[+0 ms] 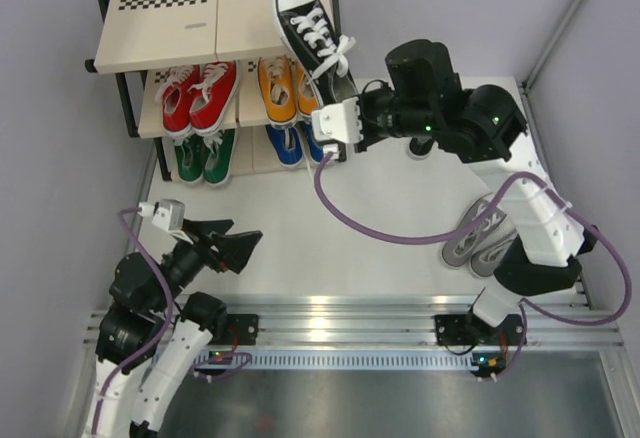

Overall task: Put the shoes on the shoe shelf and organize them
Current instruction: Place the shoe at the shoe shelf.

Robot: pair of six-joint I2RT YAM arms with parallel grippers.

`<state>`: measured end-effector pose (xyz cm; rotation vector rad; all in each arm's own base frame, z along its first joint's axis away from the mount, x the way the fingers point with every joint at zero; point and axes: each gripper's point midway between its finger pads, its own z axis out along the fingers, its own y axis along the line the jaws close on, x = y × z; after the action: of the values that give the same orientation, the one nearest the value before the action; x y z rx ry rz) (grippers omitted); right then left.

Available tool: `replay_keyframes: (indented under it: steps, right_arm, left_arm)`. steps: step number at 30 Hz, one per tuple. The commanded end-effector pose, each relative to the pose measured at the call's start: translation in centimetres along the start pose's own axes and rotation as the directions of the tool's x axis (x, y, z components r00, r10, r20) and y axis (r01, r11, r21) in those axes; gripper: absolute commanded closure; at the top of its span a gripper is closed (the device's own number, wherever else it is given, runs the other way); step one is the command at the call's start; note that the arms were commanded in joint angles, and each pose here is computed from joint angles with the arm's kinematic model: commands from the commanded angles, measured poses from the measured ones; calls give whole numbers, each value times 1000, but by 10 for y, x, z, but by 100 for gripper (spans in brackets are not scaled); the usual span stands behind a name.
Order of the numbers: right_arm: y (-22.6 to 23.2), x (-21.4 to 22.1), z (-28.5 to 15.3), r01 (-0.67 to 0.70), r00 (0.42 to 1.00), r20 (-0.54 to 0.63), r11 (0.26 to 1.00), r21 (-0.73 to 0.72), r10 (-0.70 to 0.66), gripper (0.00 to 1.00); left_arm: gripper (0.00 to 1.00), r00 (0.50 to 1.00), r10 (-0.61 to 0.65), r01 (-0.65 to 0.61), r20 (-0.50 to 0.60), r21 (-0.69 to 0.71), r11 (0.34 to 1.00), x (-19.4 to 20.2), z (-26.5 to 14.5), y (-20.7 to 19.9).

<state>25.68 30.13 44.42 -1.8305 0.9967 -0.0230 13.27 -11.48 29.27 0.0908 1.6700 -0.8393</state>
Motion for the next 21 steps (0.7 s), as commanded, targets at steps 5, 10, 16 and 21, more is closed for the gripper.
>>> replay_keyframes:
  steps: [5,10,16,21]
  right_arm:
    - [-114,-20,0,25,1000,-2,904,427,-26,100]
    - [-131,-15,9,58,998,-53,871,488,-37,100]
    - [-146,-12,18,87,995,-85,840,535,-49,100]
    - [-151,-8,28,106,992,-112,830,548,-53,100]
  left_arm:
    - [2,1000,-11,11,2,-21,1000,8,-2,7]
    - [2,1000,-17,17,2,-18,1000,12,-3,8]
    - [2,1000,-24,24,1,-7,1000,17,-4,8]
    - [2,1000,-28,28,14,1,1000,17,-7,7]
